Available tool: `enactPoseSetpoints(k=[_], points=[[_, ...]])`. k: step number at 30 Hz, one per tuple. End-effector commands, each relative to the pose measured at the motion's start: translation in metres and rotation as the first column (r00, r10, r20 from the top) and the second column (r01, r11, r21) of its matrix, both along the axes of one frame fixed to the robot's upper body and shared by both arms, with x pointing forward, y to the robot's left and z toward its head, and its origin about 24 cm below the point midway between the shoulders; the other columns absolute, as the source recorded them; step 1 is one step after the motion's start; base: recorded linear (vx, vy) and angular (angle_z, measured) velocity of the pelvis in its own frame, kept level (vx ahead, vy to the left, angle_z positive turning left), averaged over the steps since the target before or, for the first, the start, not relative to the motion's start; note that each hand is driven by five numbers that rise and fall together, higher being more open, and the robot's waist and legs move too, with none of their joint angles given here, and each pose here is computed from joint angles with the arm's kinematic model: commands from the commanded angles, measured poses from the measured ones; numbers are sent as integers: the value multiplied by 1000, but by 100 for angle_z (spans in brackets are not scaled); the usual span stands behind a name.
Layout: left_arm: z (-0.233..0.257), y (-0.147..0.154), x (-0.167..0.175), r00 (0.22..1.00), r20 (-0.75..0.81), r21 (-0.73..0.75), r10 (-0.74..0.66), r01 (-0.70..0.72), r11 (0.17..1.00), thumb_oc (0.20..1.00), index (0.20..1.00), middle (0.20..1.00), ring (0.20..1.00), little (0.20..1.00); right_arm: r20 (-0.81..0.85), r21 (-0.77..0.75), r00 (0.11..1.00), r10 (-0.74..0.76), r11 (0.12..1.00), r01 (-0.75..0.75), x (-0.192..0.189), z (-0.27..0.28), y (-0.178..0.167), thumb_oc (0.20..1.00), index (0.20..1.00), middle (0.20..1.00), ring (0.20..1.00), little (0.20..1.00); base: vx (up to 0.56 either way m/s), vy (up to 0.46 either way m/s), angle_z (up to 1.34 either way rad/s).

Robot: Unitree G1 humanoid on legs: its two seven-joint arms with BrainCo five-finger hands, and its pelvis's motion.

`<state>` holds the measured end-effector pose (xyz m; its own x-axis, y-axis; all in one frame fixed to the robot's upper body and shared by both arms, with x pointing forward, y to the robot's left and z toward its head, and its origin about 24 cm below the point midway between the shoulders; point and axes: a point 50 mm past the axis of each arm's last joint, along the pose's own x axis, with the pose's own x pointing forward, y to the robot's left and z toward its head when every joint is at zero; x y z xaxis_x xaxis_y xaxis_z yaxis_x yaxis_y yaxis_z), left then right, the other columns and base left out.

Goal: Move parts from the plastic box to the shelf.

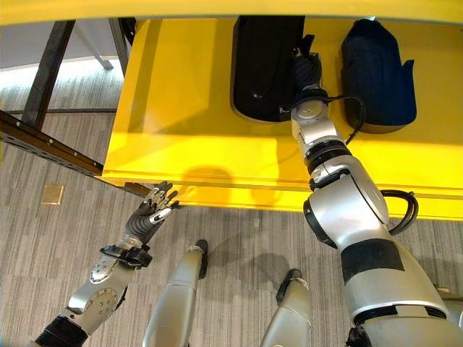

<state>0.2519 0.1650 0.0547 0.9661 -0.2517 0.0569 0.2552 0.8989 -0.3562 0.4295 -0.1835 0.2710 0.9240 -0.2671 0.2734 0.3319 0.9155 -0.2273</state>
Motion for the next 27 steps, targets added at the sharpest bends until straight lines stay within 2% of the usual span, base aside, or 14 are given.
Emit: enactPoseSetpoints(k=[1,18,27], points=[[29,-11,2,988,145,2,-62,63,998,1000,1000,1000,1000,1000,156,11,987,-38,999,37,-8,44,-12,200,200,200,200,200,-6,-20,3],[36,-12,6,983,176,-2,-46,47,999,1000,1000,1000,1000,1000,136,-88,986,-101,990,114,-10,45,-29,200,200,200,200,200,3,-12,1],[37,-9,5,983,184,-6,-28,30,1000,1000,1000,1000,1000,1000,147,-196,987,-63,976,91,-10,50,-18,200,200,200,200,200,0,0,0]])
